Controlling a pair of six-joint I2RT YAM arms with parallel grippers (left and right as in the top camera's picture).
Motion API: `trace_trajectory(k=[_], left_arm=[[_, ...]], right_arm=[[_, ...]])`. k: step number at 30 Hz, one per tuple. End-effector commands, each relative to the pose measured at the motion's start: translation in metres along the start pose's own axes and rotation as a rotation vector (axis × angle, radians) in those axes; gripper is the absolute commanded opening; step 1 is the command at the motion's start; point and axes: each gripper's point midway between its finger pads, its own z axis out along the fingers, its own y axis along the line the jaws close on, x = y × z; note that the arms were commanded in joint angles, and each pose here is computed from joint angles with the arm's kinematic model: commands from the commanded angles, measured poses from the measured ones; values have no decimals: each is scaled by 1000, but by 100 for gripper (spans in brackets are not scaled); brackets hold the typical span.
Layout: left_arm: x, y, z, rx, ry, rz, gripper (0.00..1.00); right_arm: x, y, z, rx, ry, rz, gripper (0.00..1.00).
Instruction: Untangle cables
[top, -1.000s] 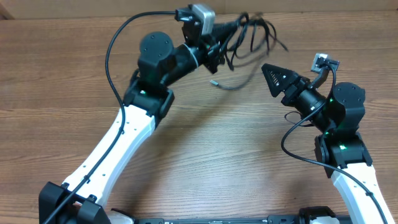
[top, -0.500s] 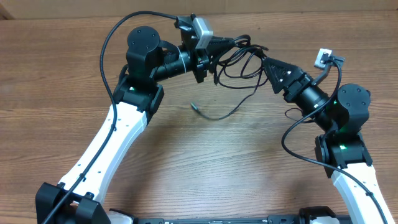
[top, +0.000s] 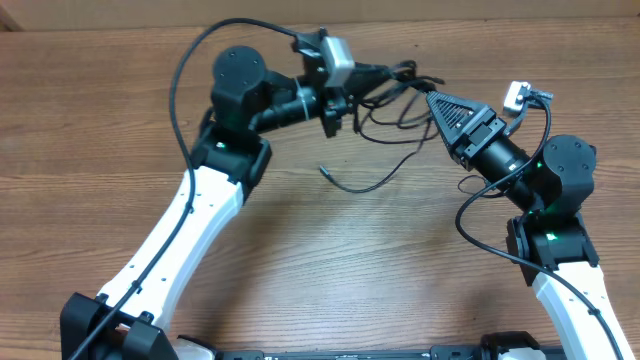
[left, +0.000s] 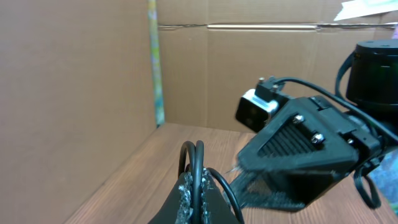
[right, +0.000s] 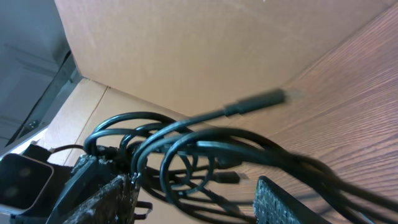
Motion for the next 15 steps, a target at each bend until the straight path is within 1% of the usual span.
trace_trajectory(k=[1,3,4,5,7,8,9,12,15], left_arm=[[-21,-10,6,-35,-37,55,4],[-21,-14,10,-33,-40,55,4],[-22,-16,11,-28,-41,55,4],[-22,-18,12,-26,-41,55,4],[-22,-17,13,-34,-41,54,4],[-22,-16,13,-38,-41,54,4],[-22,-15,13,-46,-42,53,4],[-22,-14,13,-49,-41,53,4],[-21,-14,14,-54,-40,51,4]], right_arm=[[1,14,-1,-38,15,-13,61],[1,14,-1,-37,15,-20,60],[1,14,-1,-37,15,-19,58],[1,14,-1,-37,15,-19,51],[1,14,-1,-37,15,-19,31],[1,14,-1,-37,15,-19,26],[1,14,-1,-37,15,-19,21],[1,14,-1,-37,15,-20,11],[2,20,-1,-60,24,-40,5]])
